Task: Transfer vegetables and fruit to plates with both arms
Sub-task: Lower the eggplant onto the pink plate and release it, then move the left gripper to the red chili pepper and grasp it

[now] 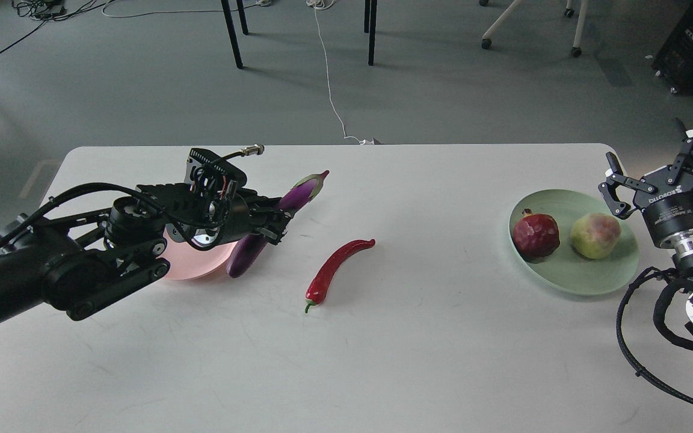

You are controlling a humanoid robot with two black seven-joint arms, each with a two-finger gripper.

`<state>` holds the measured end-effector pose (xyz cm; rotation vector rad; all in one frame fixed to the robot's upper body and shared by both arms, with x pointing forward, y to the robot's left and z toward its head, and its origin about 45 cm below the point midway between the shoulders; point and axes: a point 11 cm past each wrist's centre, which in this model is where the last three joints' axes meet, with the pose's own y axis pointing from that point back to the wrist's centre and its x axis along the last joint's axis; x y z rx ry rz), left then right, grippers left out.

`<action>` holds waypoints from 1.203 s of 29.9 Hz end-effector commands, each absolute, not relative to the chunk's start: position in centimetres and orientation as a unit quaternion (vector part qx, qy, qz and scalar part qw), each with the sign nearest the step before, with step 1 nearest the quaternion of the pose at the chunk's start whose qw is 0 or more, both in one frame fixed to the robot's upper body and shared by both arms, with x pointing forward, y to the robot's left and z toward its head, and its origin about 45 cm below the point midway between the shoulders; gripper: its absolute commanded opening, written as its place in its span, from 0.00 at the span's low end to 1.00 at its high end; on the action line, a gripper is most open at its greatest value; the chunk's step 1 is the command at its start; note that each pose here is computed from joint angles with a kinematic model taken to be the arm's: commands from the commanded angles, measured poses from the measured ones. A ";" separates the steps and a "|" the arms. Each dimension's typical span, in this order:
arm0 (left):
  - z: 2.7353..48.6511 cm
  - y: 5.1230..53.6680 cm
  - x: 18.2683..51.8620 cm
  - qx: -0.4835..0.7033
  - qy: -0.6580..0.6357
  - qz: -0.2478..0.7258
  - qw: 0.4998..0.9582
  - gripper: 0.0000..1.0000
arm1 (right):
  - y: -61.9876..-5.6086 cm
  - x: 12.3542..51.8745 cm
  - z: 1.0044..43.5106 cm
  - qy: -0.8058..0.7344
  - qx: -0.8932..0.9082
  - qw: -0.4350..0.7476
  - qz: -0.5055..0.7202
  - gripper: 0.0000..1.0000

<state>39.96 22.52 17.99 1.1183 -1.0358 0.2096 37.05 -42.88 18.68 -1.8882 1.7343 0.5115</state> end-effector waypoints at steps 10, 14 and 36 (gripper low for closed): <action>15.6 33.0 38.4 0.560 -0.424 0.135 0.698 0.35 | -41.6 37.5 18.5 0.632 -0.700 0.268 0.196 0.99; 15.1 32.9 38.2 0.554 -0.428 0.144 0.699 0.65 | -41.6 37.5 18.5 0.632 -0.701 0.268 0.196 0.99; 21.1 14.2 39.1 0.420 -0.544 0.058 0.724 0.72 | -41.9 37.6 18.7 0.633 -0.700 0.269 0.192 0.99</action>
